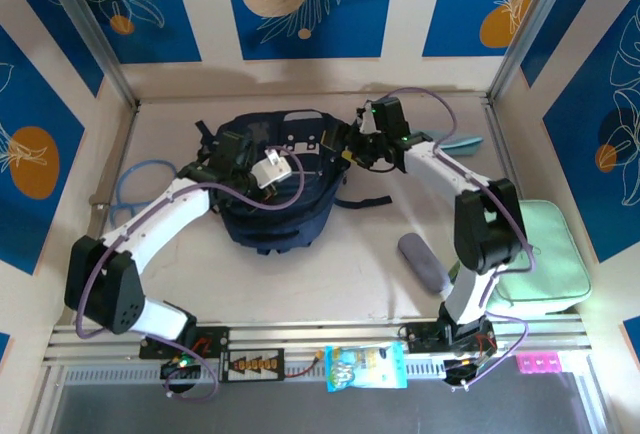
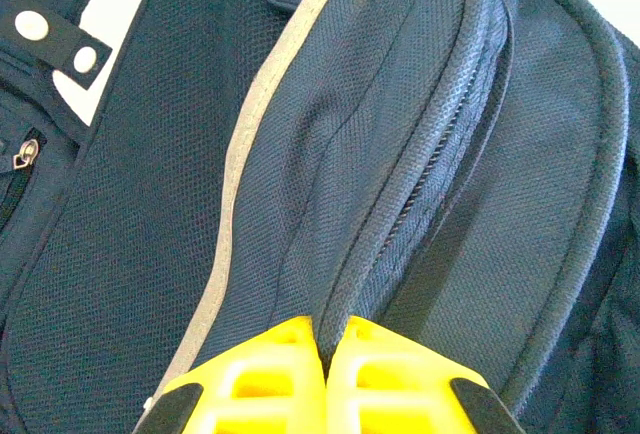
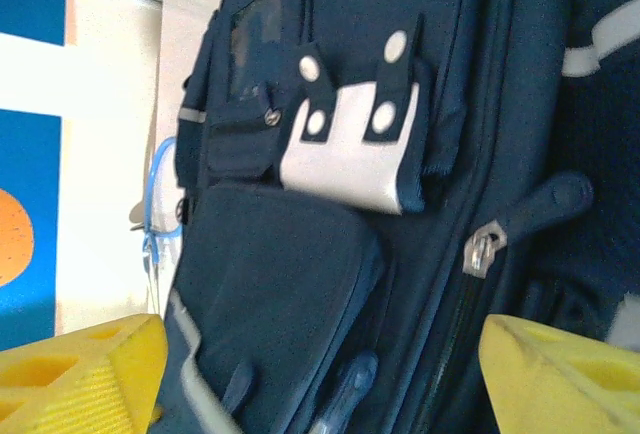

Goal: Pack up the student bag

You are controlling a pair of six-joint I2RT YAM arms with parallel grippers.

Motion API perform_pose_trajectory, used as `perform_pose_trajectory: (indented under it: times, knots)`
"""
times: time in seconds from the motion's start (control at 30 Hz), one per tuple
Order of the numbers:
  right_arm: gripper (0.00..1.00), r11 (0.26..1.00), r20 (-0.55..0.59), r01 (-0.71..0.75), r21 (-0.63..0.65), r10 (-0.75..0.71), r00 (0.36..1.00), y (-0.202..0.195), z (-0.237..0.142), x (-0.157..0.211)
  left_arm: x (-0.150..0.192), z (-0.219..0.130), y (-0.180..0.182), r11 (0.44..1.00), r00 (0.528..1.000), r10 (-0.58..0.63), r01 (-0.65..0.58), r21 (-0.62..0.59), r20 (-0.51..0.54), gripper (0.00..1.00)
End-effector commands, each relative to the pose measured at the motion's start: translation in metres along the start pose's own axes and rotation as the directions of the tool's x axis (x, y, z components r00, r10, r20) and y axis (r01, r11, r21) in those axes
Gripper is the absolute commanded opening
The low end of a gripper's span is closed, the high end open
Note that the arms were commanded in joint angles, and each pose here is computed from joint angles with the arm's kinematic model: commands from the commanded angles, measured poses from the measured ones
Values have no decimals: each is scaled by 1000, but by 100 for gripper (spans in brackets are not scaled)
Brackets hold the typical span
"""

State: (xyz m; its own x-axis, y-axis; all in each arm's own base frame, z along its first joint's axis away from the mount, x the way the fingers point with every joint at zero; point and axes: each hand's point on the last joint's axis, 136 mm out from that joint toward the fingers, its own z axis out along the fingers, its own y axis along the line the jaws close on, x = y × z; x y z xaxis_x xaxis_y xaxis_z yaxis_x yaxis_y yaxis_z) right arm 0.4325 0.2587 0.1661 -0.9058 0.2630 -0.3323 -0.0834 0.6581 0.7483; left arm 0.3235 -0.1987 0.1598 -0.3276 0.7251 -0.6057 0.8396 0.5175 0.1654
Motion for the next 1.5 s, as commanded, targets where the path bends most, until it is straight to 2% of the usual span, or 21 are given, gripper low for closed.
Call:
perform_pose_trajectory:
  times: [0.0,0.2,0.33,0.47,0.73,0.87,1.03,1.3,1.4,1.47]
  knots:
    - [82,998,-4,58,-15,-58,998,-1,14,-18,-30,-21,1,1000,987,-20,20,1,159,0]
    - [80,993,-26,104,51,-102,994,-27,43,-39,-20,-22,-4,1000,988,-28,28,0,154,0]
    - [80,993,-52,109,35,-107,993,-41,52,-41,-17,-21,-5,1000,989,-25,24,7,148,0]
    - [75,985,-174,143,-98,-158,972,-31,57,-19,-14,-17,-5,1000,991,-25,23,13,131,0]
    - [69,977,-290,178,-120,-206,935,-47,40,24,-11,-14,-2,1000,992,-25,24,6,124,0]
    - [57,960,-348,201,-197,-260,901,-41,31,44,-10,-13,-2,1000,993,-24,23,7,113,0]
    - [47,955,-333,222,-197,-278,901,-43,21,44,-7,-12,-1,1000,995,-23,23,5,99,0]
    - [42,928,-335,273,-253,-349,875,-35,8,51,-3,-10,0,1000,997,-19,19,-1,78,0]
    - [35,929,-334,293,-227,-357,873,-39,8,52,-3,-11,-1,1000,997,-23,22,3,79,0]
    - [34,935,-328,306,-180,-350,877,-47,10,49,-6,-11,-3,1000,996,-22,21,16,90,0]
